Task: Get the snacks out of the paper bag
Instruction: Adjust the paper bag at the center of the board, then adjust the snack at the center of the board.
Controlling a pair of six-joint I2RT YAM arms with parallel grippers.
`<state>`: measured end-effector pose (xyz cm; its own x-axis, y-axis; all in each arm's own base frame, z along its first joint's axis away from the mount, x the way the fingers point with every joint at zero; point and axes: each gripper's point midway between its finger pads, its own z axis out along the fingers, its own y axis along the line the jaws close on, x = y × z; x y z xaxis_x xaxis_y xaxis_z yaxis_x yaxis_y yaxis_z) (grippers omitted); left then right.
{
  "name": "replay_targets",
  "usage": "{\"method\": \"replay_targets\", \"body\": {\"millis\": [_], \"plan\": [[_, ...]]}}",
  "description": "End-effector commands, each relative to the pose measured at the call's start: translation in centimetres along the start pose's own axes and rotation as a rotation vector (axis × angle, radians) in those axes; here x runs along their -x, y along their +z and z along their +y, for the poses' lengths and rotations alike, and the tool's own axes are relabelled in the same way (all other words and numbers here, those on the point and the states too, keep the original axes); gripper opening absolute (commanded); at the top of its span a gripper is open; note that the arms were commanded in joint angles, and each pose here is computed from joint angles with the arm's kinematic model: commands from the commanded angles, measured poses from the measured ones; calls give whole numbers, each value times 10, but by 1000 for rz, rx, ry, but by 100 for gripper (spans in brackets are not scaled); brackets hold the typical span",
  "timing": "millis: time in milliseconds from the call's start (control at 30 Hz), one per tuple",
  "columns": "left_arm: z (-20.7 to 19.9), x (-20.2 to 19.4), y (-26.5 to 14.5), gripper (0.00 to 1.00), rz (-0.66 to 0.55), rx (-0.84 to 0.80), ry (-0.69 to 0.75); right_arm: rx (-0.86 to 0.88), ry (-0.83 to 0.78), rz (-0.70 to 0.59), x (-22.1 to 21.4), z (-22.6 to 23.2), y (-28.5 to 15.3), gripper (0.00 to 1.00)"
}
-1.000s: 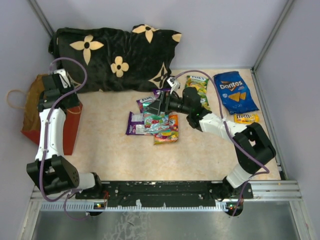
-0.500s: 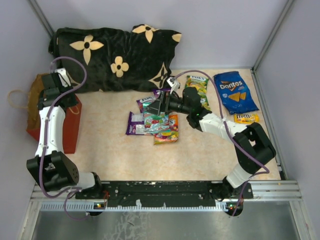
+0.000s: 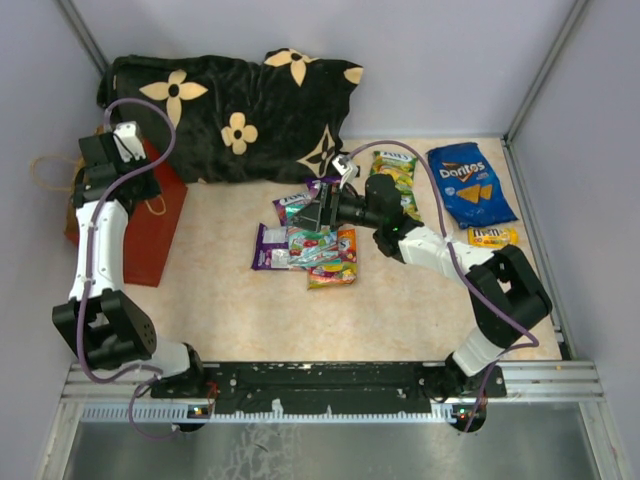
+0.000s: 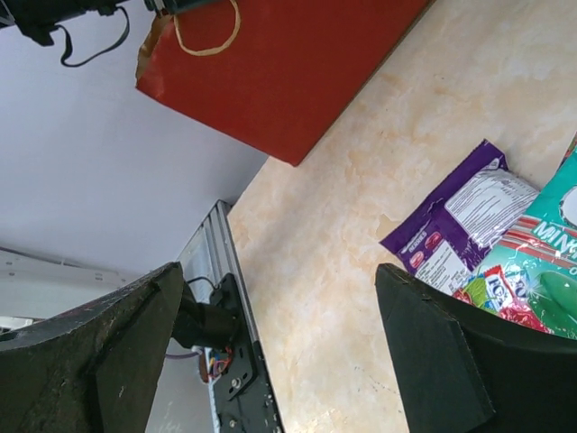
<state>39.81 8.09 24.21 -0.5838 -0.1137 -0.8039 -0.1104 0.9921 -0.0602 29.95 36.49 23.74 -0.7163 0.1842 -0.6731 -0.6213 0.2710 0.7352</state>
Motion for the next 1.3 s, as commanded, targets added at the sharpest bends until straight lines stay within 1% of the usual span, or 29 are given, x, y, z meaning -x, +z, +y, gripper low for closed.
{"method": "replay_targets", "body": {"millis": [0,100,133,167,200,233,267,300,333,367,433,533,567,633,700,800,867,1033,1067,1167,1233,1267], "plan": [[0,26,0,0,-65,-20,21,67,-57,-27,14,25,-7,89],[3,23,6,0,-50,-5,18,63,-67,-26,13,26,-8,90],[4,22,8,2,-44,0,16,59,-71,-24,13,26,-9,91],[5,22,9,9,-42,5,8,51,-77,-26,14,25,-10,92],[5,24,9,25,-41,7,-3,34,-82,-27,13,23,-11,96],[2,28,7,46,-42,-8,-11,13,-93,-33,14,20,-12,99],[-1,34,4,60,-47,-23,-19,-15,-101,-39,15,17,-15,99],[-8,44,-2,67,-68,-51,-30,-44,-112,-49,17,14,-17,99],[-16,53,-9,92,-98,-71,-37,-72,-123,-60,19,11,-20,99],[-21,64,-17,99,-134,-71,-41,-108,-129,-78,22,8,-24,99],[-41,87,-37,100,-229,-93,-48,-196,-124,-110,24,-3,-34,99],[-80,118,-82,100,-383,-167,-67,-295,-98,-151,22,-19,-46,99],[-101,123,-96,100,-423,-213,-59,-318,-83,-153,19,-23,-50,99],[-129,127,-116,100,-481,-291,-68,-361,-55,-152,13,-31,-55,99],[-159,118,-124,100,-480,-364,-46,-410,-33,-154,8,-40,-61,99],[-201,86,-118,100,-417,-443,-17,-490,-14,-132,1,-53,-69,99],[-226,57,-108,100,-344,-509,-20,-514,-9,-118,-4,-59,-71,99],[-264,-30,-83,100,-150,-644,-43,-554,-34,-80,-14,-73,-74,98],[-269,-56,-77,100,-88,-670,-43,-533,-49,-67,-15,-74,-73,97],[-280,-112,-70,100,71,-730,-73,-439,-99,-7,-17,-76,-65,89],[-287,-139,-64,100,124,-774,-76,-421,-112,23,-18,-87,-62,86],[-286,-149,-58,100,154,-761,-88,-428,-111,29,-16,-95,-61,84]]}}
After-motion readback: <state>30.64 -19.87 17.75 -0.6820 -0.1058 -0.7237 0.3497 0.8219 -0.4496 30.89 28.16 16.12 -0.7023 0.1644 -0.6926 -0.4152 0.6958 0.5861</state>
